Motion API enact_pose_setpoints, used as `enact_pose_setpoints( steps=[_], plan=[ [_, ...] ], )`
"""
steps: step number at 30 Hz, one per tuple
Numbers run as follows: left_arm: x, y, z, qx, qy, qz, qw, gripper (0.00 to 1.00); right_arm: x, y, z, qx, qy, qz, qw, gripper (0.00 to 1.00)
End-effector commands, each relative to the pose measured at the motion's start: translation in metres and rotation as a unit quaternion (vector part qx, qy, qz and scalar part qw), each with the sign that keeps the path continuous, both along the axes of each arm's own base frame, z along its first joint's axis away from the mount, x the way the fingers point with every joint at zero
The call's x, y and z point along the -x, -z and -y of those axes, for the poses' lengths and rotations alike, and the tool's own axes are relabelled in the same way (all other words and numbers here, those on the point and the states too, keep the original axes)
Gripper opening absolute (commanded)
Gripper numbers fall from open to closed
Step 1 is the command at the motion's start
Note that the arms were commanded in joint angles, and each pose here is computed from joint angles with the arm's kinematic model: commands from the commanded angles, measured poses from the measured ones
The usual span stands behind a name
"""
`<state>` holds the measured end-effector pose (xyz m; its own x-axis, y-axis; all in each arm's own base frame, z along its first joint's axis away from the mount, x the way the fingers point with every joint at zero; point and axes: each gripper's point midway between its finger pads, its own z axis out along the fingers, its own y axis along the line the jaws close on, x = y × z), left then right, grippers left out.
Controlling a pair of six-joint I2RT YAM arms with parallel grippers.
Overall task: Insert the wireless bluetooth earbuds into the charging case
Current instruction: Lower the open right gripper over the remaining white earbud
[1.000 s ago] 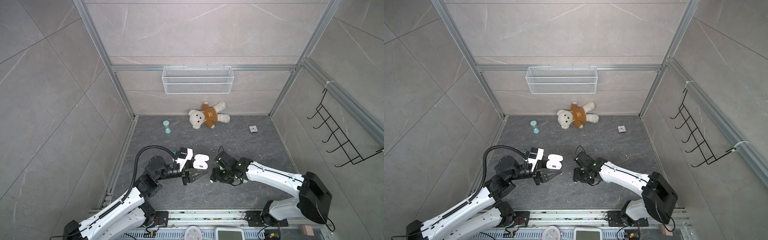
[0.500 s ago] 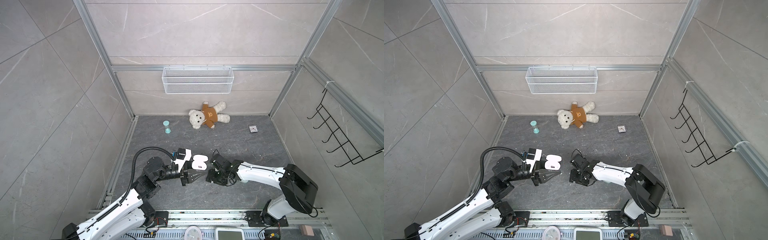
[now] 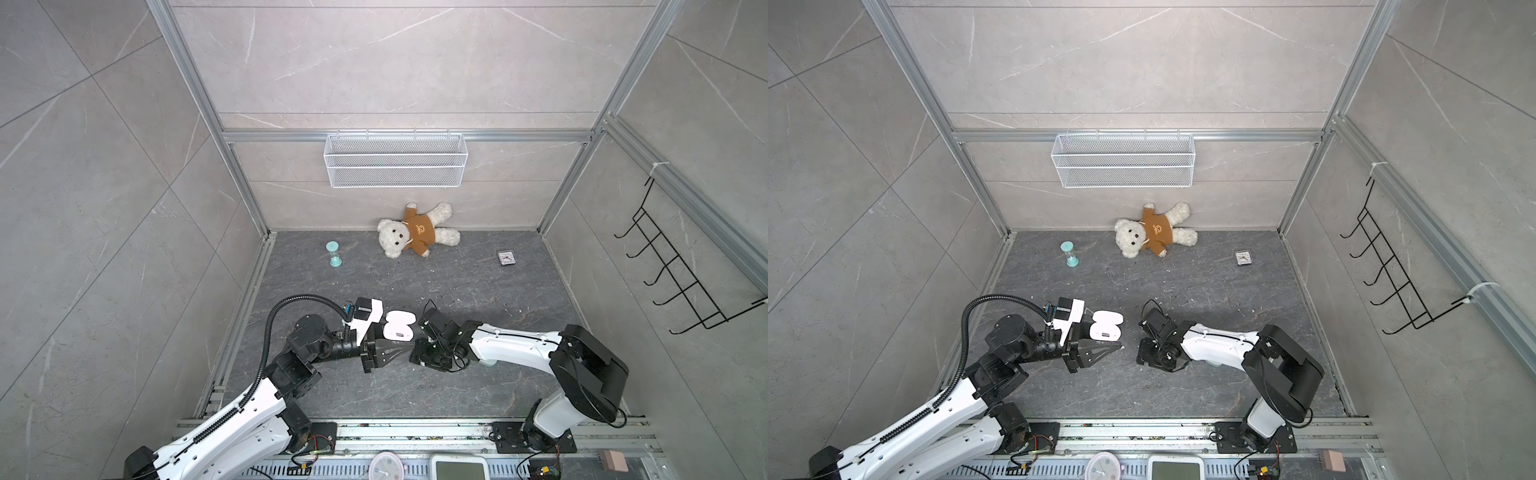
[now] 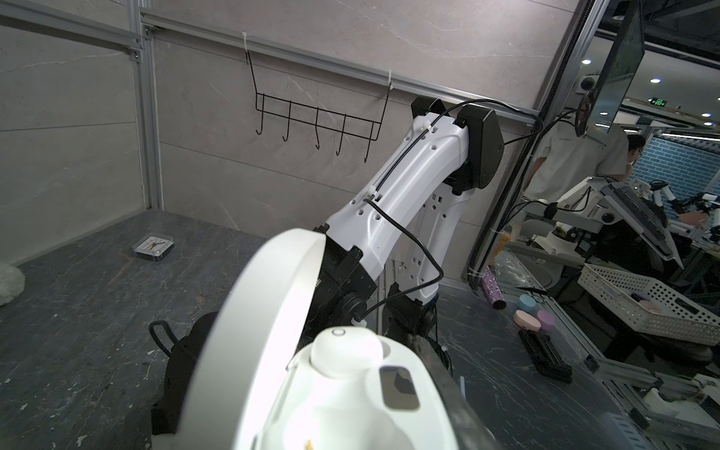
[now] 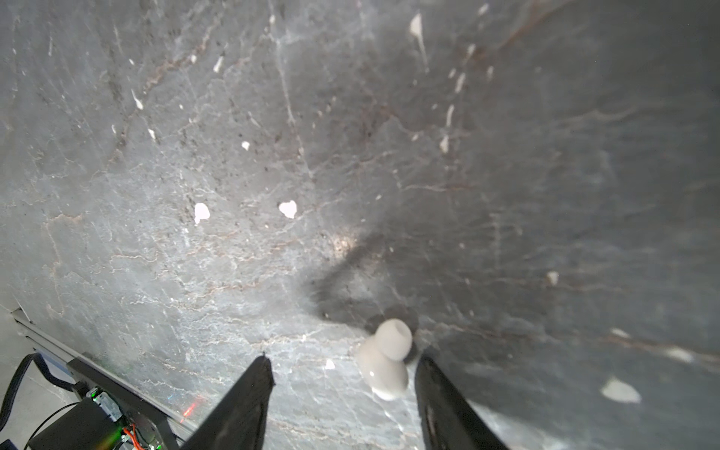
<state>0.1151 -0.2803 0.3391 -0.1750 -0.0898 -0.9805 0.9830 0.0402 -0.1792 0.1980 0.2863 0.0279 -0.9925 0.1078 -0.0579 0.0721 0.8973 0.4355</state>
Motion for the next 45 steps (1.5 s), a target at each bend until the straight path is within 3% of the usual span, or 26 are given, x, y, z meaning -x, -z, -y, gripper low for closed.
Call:
enact_pose_setpoints(
  steps=[1,31,40,45],
  plan=[
    [0.000,-0.012,-0.004,0.018,-0.009,0.030,0.999,0.18,0.000,0.003,-0.006,-0.004,0.004,-0.006,1.000,0.61],
    [0.000,-0.011,-0.005,0.020,-0.012,0.027,0.999,0.18,-0.019,-0.027,-0.046,-0.051,-0.029,0.018,0.998,0.61],
    [0.000,-0.011,-0.005,0.019,-0.011,0.025,0.999,0.18,-0.013,-0.016,-0.007,0.050,-0.016,0.009,0.999,0.66],
    [0.001,-0.011,-0.006,0.019,-0.012,0.025,0.999,0.18,-0.008,0.004,-0.011,0.039,-0.009,-0.015,0.999,0.71]
  ],
)
